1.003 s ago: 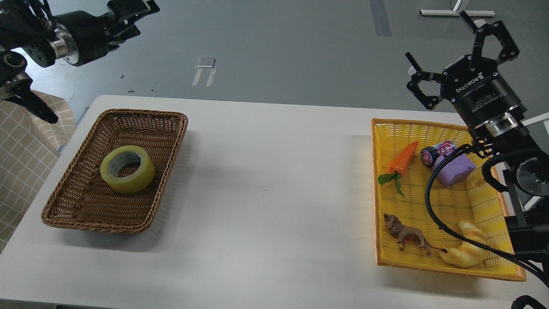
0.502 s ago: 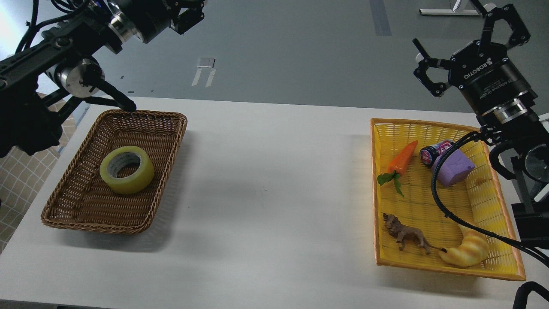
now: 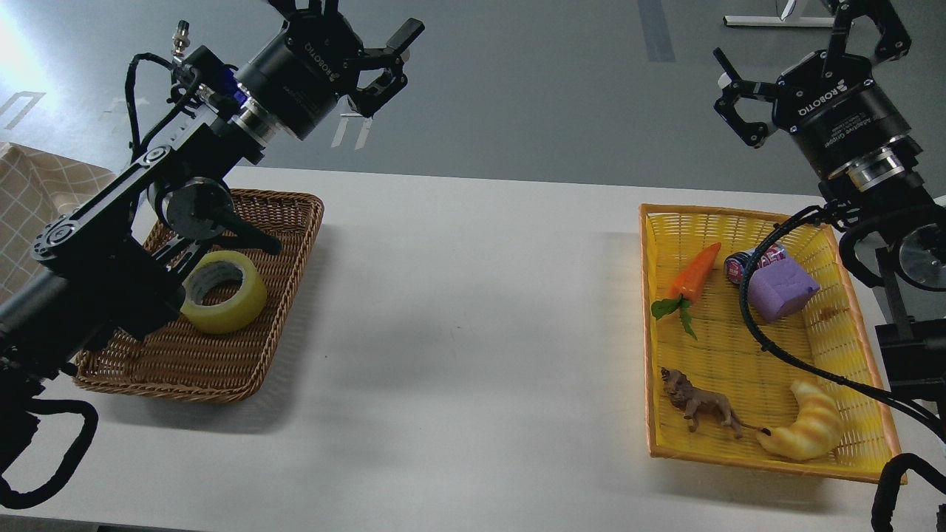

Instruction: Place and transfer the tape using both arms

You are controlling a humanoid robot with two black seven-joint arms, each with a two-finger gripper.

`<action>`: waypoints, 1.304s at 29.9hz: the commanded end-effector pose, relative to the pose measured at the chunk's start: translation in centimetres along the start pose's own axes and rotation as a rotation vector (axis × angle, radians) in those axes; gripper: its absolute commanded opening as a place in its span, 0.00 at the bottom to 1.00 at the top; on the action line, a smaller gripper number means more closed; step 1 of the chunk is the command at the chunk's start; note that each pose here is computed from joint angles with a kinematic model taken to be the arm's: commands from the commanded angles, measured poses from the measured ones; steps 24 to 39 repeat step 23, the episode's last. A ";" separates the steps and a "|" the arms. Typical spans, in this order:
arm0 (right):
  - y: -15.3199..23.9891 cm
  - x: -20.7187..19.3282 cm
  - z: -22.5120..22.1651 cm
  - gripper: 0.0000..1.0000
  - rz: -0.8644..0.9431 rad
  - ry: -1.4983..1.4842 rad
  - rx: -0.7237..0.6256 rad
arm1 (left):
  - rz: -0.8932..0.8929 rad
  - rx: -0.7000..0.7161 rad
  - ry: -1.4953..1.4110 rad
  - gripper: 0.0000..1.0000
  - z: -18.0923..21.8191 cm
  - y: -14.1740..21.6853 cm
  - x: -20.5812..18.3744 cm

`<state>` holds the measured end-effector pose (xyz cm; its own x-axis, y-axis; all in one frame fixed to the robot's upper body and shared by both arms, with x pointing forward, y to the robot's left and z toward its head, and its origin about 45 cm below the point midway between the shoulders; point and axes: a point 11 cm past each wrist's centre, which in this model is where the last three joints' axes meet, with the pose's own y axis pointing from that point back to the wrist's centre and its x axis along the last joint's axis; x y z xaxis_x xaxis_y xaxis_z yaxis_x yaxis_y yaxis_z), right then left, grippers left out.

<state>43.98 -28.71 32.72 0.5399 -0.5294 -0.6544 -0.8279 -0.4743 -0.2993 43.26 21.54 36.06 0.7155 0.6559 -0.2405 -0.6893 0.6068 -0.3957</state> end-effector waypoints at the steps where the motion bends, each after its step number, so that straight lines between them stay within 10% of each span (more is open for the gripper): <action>1: 0.0 0.1 0.8 1.00 0.002 -0.019 -0.001 | 0.019 -0.058 0.062 0.98 -0.4 -0.2 -0.4; 39: -1.5 -1.3 4.2 1.00 -0.040 -0.129 0.018 | 0.046 -0.140 0.234 0.98 -3.5 -1.0 -2.4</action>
